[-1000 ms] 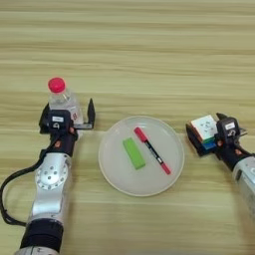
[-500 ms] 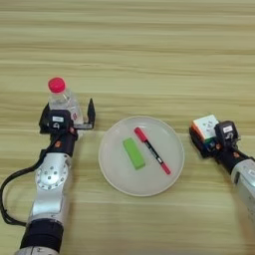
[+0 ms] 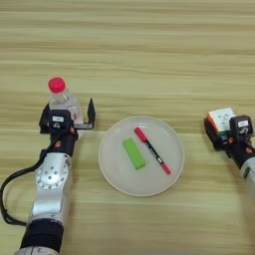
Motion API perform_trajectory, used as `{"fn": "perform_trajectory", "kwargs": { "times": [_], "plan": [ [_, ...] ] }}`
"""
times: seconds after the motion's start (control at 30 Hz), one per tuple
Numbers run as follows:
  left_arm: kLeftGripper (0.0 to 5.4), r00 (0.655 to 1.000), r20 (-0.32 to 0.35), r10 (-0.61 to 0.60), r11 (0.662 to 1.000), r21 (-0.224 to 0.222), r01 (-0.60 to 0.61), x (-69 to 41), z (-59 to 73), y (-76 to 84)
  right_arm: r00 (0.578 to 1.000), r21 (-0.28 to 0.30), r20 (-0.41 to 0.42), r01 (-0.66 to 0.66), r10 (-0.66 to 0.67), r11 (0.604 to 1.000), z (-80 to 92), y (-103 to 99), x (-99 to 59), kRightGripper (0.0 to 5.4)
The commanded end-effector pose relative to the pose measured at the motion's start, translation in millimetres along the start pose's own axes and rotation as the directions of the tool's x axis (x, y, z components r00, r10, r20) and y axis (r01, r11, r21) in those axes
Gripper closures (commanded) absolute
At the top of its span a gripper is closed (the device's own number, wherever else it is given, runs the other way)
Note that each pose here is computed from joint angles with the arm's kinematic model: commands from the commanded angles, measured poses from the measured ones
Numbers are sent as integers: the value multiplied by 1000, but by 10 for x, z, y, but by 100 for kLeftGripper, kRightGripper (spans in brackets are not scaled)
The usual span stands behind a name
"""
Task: Move the objects on the table
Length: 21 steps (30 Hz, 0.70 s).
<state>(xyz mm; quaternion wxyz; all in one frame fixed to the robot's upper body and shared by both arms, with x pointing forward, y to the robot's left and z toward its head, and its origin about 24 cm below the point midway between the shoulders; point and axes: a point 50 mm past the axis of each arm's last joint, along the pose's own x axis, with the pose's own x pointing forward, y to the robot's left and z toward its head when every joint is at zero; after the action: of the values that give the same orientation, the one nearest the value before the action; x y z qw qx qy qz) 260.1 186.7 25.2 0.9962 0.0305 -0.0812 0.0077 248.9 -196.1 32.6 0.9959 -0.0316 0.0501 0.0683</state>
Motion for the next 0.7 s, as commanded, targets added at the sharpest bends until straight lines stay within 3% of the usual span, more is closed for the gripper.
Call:
{"fn": "perform_trajectory", "kwargs": {
  "times": [0.03,0.3,0.6,0.7],
  "plan": [
    [0,1000,-18,-8,1000,6,8,-9,-16,-25,996,0,-29,86,-86,996,-42,-137,-14,207],
    [0,1000,-17,-2,1000,8,2,-14,-14,-15,979,-5,-80,187,-187,982,-150,-290,-37,207],
    [0,1000,-17,-2,1000,10,2,-15,-14,-11,977,-6,-126,172,-171,985,-261,-259,-55,207],
    [0,1000,-17,-2,1000,10,2,-14,-13,-11,978,-4,-123,167,-166,986,-256,-251,-50,162]
  ]
}}
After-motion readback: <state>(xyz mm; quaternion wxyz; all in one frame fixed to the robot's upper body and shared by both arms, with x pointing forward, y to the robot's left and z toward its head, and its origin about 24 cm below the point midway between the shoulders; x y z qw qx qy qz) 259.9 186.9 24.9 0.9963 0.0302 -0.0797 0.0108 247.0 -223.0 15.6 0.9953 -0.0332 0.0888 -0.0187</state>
